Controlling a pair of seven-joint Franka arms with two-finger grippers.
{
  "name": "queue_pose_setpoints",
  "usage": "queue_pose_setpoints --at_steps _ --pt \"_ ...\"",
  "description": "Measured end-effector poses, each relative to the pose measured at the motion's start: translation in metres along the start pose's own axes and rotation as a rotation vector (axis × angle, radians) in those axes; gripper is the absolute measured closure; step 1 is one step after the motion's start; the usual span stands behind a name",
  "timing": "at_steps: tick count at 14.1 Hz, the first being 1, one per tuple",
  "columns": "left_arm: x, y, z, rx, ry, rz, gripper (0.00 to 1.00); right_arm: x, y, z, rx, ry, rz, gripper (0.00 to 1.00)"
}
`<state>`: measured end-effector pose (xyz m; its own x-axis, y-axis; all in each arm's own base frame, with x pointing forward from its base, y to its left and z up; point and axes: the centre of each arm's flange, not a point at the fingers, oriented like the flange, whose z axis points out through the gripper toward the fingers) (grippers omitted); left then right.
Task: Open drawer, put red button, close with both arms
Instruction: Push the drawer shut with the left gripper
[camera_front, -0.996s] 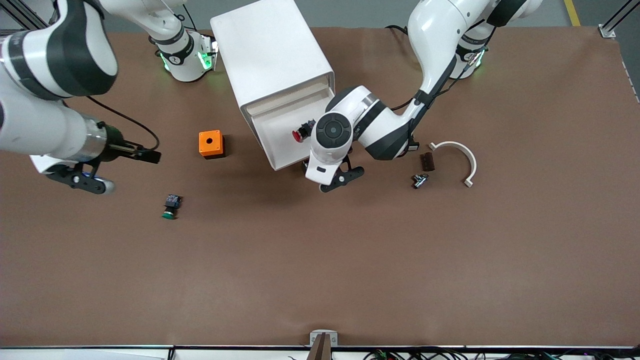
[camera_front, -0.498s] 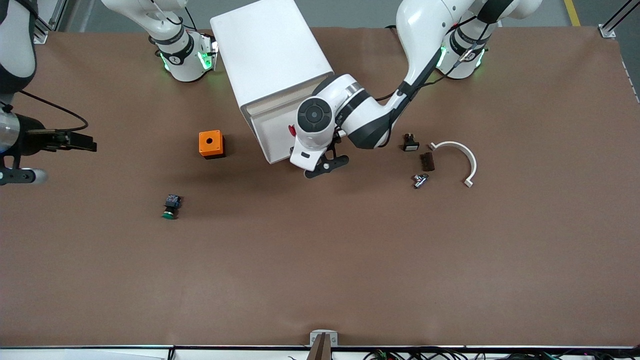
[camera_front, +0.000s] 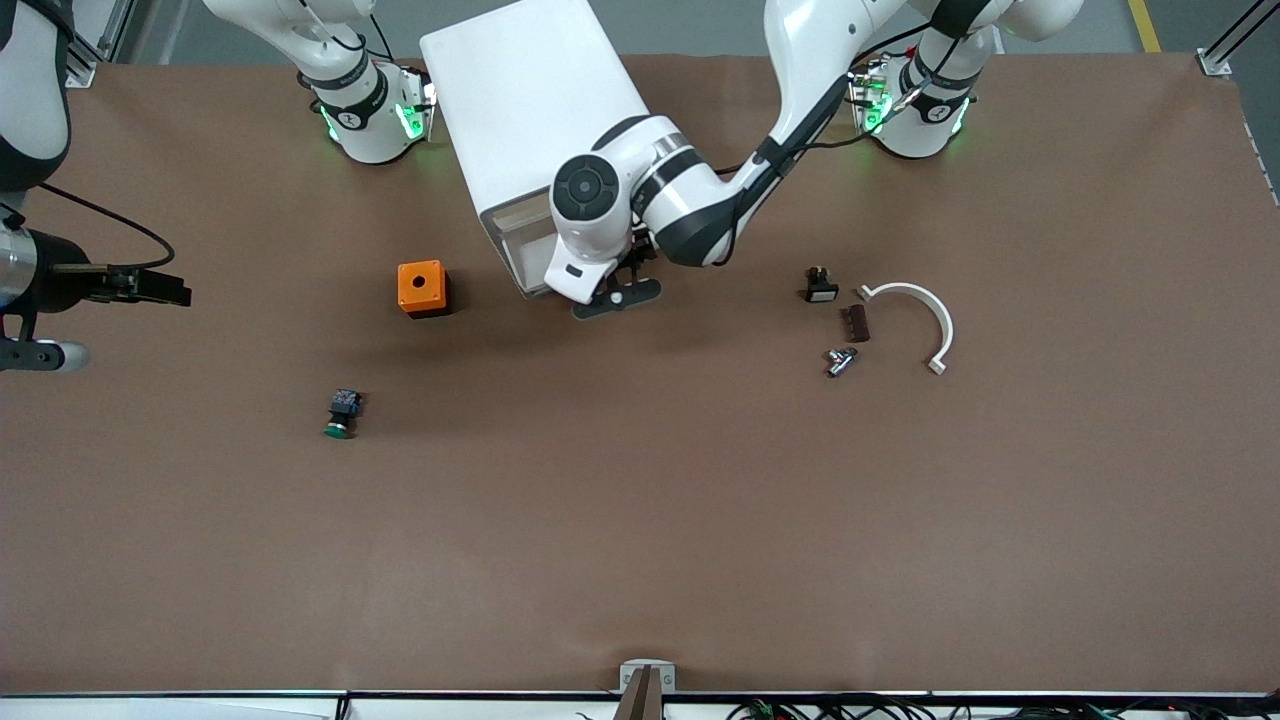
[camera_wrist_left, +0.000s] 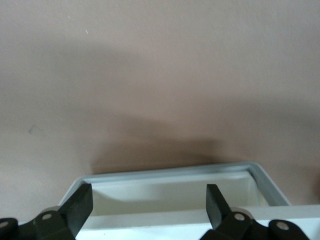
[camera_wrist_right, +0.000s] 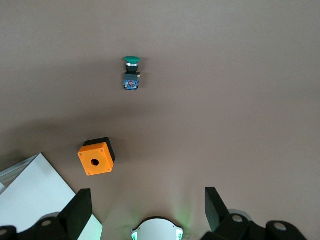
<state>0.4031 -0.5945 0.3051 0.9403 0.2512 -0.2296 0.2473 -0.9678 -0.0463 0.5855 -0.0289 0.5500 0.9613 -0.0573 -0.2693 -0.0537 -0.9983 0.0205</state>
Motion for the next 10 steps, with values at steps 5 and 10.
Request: queue_pose_setpoints --at_steps 5,10 --pt "-0.028 0.010 0.005 -0.007 -0.042 0.019 0.00 0.000 0.000 0.000 0.000 -0.001 -0.007 0.00" --pt "-0.041 0.012 0.012 -0.012 -0.093 0.011 0.00 -0.002 -0.002 -0.017 -0.002 0.038 -0.042 0.00"
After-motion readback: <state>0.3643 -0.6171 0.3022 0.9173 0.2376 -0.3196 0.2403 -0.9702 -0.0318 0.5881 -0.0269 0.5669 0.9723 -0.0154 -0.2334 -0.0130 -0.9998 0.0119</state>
